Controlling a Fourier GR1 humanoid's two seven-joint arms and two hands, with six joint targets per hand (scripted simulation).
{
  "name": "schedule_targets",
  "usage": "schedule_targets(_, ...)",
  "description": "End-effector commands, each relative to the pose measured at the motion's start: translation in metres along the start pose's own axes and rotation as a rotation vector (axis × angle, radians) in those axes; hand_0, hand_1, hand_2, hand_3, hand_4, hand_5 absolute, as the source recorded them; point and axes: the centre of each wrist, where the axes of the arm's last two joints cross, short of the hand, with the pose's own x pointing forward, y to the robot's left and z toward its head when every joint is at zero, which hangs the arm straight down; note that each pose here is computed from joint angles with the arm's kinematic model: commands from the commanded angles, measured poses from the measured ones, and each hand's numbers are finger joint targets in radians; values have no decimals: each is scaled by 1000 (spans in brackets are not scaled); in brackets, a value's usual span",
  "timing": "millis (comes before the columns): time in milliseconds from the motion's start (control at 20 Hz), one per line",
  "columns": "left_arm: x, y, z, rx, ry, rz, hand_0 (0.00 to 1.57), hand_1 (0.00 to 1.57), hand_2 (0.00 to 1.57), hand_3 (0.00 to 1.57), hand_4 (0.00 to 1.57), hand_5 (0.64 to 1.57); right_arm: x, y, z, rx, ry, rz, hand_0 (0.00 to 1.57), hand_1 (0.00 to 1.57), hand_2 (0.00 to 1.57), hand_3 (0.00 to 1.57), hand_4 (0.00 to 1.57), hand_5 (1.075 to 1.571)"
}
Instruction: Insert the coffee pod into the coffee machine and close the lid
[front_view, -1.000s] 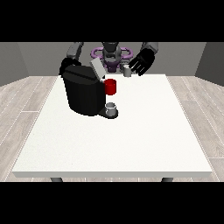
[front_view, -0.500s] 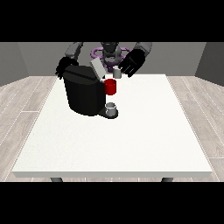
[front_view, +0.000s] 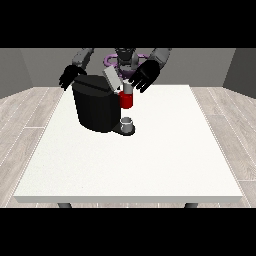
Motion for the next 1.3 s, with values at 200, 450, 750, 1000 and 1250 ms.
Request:
schedule_targets(200, 11, -18, -4, -63, -35, 4, 1260, 1260, 1298, 1208, 511, 1571, 5, -13, -8, -37, 10, -21, 0, 0, 0, 0, 525, 1571)
schedule_targets(450, 17, -8, -8, -36, -4, 3, 1185, 1185, 1264, 1195, 497, 1571, -4, -16, 0, -19, 27, -19, 0, 0, 0, 0, 499, 1571)
schedule_targets(750, 11, -11, -6, -24, -33, -27, 1186, 1186, 1269, 1202, 515, 1571, -8, -14, 4, -39, -28, -26, 0, 0, 0, 0, 481, 1571)
schedule_targets(1000, 9, -9, -6, -34, -11, -42, 1208, 1208, 1265, 1191, 493, 1571, -6, 1, 8, -23, -13, -35, 0, 0, 0, 0, 457, 1571)
schedule_targets(1250, 15, -30, -7, -57, -26, -29, 1221, 1221, 1265, 1171, 485, 1571, -5, -12, 0, -36, 4, -43, 0, 0, 0, 0, 415, 1571)
